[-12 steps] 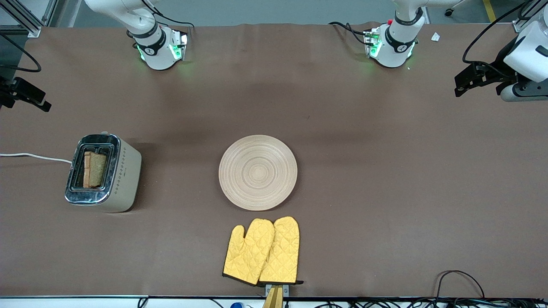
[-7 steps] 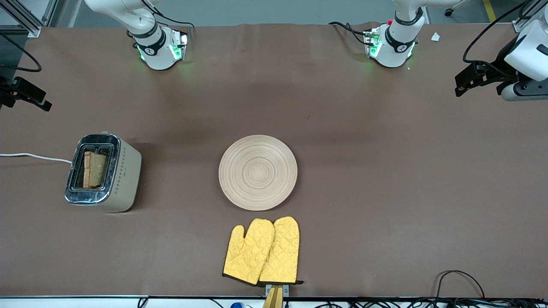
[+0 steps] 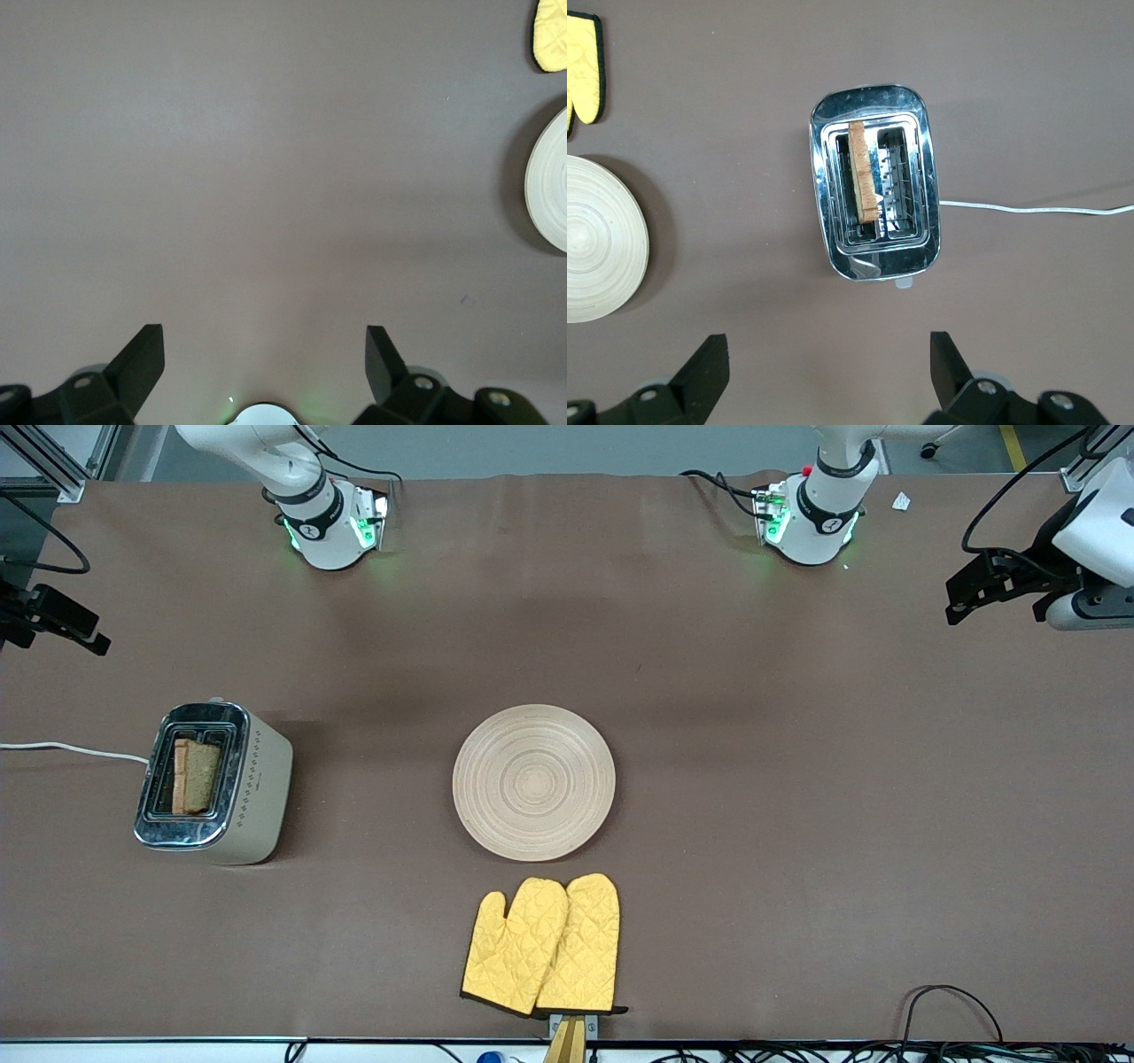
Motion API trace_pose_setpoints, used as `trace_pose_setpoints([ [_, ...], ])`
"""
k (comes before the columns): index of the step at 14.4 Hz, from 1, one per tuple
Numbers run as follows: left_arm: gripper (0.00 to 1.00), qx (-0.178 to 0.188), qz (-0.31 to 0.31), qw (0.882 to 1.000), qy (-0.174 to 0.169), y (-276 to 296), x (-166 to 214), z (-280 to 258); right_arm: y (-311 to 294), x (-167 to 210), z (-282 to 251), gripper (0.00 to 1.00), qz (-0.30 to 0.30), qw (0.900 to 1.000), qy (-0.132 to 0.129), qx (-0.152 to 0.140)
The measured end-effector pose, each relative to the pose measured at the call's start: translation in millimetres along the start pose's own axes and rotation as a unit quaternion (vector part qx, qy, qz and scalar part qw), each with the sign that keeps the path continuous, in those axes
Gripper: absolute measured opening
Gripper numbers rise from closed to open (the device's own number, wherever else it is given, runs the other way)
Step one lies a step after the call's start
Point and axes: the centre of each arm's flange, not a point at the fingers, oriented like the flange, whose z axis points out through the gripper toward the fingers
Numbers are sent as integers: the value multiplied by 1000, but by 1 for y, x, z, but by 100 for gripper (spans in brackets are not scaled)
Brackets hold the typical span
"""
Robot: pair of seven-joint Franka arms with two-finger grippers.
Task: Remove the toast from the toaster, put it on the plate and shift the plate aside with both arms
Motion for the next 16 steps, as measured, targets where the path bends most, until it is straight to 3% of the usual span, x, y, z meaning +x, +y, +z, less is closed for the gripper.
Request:
trace_pose_setpoints([
  [4, 100, 0, 0, 1000, 0, 0, 1, 0, -4, 19, 42, 100, 2, 1000, -16, -9],
  [13, 100, 0, -1, 1000, 1, -1, 2, 0, -12, 89, 231, 100, -23, 998, -37, -54],
  [16, 100, 0, 5, 1000, 0, 5, 1, 0, 1, 96, 264, 93, -55, 996, -56, -46],
])
